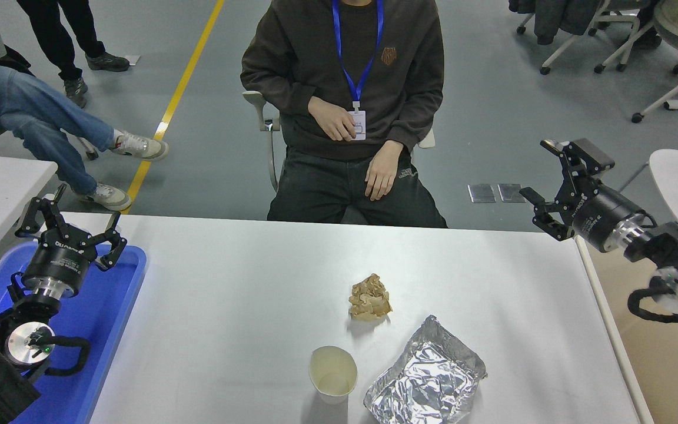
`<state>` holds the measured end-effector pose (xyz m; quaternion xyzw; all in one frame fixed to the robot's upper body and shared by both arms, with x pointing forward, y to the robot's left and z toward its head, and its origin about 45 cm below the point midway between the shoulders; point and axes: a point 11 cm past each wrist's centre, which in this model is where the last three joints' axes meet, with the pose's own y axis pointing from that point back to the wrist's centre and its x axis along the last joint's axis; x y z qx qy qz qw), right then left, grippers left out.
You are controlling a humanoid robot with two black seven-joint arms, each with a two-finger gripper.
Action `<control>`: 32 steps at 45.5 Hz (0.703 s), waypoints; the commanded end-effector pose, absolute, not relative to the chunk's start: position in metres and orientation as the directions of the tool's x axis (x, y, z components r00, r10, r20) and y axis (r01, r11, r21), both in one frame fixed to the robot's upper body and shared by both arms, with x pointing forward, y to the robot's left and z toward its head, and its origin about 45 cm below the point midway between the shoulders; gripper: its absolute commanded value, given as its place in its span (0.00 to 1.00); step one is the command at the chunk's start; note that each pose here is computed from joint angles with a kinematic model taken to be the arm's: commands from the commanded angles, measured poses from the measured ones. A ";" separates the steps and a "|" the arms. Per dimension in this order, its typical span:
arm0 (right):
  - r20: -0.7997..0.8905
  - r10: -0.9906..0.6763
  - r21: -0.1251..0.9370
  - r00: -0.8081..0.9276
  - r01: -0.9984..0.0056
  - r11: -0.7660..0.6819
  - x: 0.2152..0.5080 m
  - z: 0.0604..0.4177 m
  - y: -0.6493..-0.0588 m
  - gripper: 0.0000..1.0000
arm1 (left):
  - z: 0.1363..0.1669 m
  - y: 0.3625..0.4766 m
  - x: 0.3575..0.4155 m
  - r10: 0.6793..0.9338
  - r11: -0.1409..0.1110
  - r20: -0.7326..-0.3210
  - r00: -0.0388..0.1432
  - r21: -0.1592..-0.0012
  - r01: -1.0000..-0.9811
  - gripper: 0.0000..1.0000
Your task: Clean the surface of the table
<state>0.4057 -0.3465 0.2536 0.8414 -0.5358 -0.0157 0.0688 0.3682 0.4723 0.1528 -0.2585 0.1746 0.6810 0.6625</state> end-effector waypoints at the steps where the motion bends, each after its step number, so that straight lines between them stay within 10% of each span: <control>1: 0.210 -0.768 0.181 0.606 -0.796 -0.578 0.381 0.276 -0.315 1.00 | 0.1525 0.472 0.3683 0.811 -0.060 -0.584 0.012 -0.105 -0.993 1.00; 32: 0.307 -0.504 0.211 0.807 -0.574 -0.791 0.363 0.294 -0.253 1.00 | 0.1533 0.471 0.3690 0.811 -0.059 -0.585 0.015 -0.107 -0.993 1.00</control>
